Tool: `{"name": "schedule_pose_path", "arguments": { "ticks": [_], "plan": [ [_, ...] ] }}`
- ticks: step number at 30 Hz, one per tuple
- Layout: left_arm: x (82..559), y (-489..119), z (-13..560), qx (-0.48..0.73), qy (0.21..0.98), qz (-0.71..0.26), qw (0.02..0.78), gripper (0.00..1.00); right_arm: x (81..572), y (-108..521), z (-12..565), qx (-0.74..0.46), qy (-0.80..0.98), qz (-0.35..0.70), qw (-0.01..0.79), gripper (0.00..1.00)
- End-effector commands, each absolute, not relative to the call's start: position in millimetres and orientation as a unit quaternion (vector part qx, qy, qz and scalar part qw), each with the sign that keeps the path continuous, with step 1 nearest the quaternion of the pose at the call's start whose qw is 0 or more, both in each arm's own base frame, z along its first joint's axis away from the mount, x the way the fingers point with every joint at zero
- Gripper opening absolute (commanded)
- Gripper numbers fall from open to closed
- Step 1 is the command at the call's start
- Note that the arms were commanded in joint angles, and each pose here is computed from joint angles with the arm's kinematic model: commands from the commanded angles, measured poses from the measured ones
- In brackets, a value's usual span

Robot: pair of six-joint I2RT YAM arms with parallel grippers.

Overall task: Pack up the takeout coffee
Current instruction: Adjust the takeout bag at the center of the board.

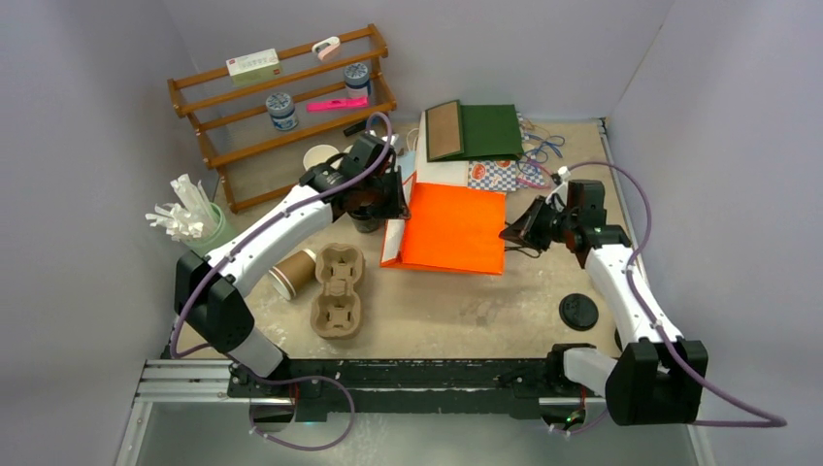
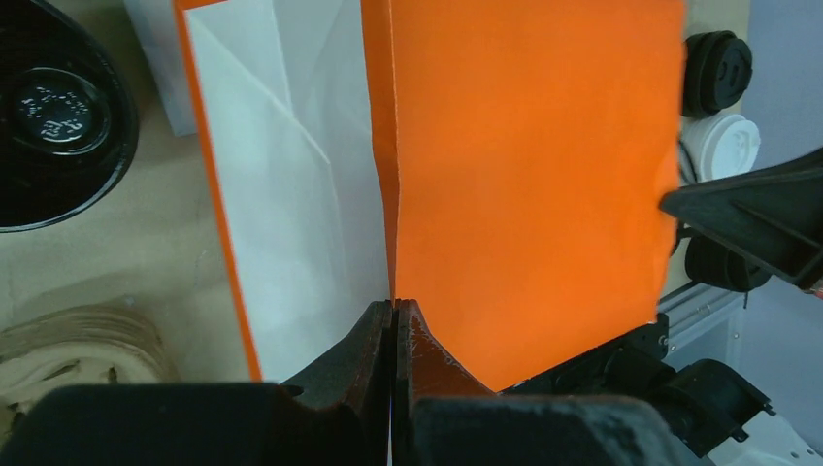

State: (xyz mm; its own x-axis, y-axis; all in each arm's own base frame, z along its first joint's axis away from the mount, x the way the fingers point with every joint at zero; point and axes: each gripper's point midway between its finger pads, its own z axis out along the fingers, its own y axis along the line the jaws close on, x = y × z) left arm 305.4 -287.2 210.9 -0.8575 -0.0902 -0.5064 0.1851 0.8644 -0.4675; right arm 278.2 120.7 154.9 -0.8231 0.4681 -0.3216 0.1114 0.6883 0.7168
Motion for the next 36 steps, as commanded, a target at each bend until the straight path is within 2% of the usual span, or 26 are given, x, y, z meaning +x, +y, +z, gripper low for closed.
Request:
{"name": "schedule_pose_path", "arguments": {
  "ticks": [1, 7, 13, 20, 24, 26, 28, 30, 32, 36],
  "plan": [
    [309.1, -267.5, 206.3, 0.031, 0.934, -0.235, 0.268, 0.00, 278.0, 104.4, 178.3, 0.151, 0.895, 0.308, 0.283, 0.00],
    [315.9, -243.6, 185.9, 0.039, 0.945, -0.179, 0.271, 0.00, 285.1, 94.7, 198.6, 0.150, 0.893, 0.284, 0.316, 0.00],
    [320.9, -228.5, 162.3, 0.041, 0.956, -0.147, 0.252, 0.00, 295.8, 106.5, 236.3, 0.120, 0.884, 0.310, 0.328, 0.00],
    [328.2, -232.0, 145.8, 0.042, 0.956, -0.149, 0.249, 0.04, 302.6, 116.2, 260.8, 0.099, 0.875, 0.331, 0.340, 0.00],
    [323.4, -244.7, 144.4, 0.047, 0.950, -0.191, 0.244, 0.04, 302.2, 118.0, 238.3, 0.122, 0.880, 0.334, 0.314, 0.00],
    [321.0, -250.4, 148.9, 0.052, 0.945, -0.210, 0.245, 0.03, 297.2, 120.3, 217.6, 0.128, 0.887, 0.338, 0.288, 0.16],
    [319.4, -256.2, 156.4, 0.064, 0.938, -0.231, 0.250, 0.00, 294.3, 126.2, 202.7, 0.123, 0.887, 0.355, 0.270, 0.38],
    [317.2, -259.2, 163.1, 0.074, 0.932, -0.245, 0.255, 0.00, 293.2, 131.0, 187.2, 0.128, 0.881, 0.378, 0.252, 0.56],
    [313.9, -260.3, 167.7, 0.077, 0.929, -0.253, 0.257, 0.00, 293.1, 133.1, 172.0, 0.143, 0.873, 0.404, 0.232, 0.64],
    [308.7, -259.3, 169.3, 0.081, 0.927, -0.260, 0.258, 0.00, 298.1, 125.5, 146.6, 0.177, 0.854, 0.438, 0.219, 0.72]
  ]
}}
